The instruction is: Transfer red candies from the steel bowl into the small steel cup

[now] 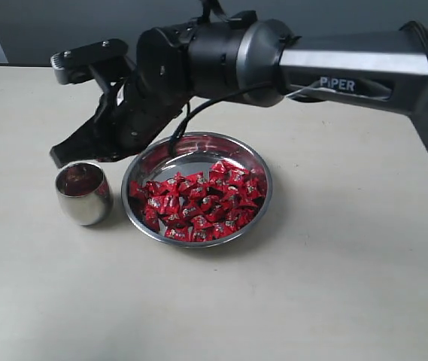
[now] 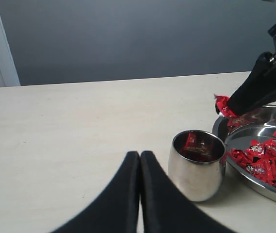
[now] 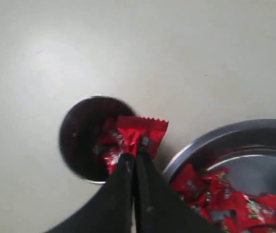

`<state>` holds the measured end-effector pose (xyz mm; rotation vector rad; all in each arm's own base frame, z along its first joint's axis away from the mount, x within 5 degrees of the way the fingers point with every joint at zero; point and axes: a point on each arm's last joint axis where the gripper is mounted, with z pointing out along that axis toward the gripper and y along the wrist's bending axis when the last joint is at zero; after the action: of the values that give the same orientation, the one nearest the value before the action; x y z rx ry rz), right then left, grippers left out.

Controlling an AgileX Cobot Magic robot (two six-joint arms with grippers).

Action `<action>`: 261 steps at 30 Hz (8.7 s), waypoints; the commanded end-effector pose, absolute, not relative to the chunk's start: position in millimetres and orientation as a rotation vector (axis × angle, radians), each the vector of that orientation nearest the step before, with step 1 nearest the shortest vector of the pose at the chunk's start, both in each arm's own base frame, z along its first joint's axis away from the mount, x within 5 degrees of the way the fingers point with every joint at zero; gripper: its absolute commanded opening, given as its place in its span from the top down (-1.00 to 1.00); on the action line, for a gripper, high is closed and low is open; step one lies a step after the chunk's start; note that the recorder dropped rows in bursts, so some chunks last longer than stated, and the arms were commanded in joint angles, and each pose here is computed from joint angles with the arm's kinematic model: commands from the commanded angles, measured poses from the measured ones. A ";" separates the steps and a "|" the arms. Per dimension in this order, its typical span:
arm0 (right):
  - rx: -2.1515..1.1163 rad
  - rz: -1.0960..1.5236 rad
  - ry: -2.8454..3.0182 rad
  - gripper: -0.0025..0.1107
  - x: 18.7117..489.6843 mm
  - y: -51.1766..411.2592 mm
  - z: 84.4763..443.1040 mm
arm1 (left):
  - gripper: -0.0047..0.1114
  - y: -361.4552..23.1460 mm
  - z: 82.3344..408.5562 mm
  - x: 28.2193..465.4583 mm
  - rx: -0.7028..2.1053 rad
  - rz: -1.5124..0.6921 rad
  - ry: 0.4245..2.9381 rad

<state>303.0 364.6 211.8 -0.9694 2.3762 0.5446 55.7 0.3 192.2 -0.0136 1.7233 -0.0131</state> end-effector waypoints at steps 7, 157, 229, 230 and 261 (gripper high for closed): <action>-1.095 0.545 2.239 0.67 286.4 382.3 220.1 | 0.91 0.2 191.6 55.4 -0.014 -0.015 1.721; -1.185 0.122 2.528 0.17 353.5 304.1 152.2 | 0.91 0.2 191.6 55.4 -0.014 -0.015 1.721; -1.186 0.092 2.516 0.33 363.3 301.3 130.8 | 0.91 0.2 191.6 55.4 -0.014 -0.015 1.721; -1.190 0.086 2.515 0.33 363.5 301.1 129.9 | 0.91 0.2 191.6 55.4 -0.014 -0.015 1.721; -1.214 0.052 2.536 0.37 362.2 298.2 128.8 | 0.91 0.2 191.6 55.4 -0.014 -0.015 1.721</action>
<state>360.4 300.4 127.7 -1.2222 2.5354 0.0523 55.7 0.3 192.2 -0.0136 1.7233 -0.0131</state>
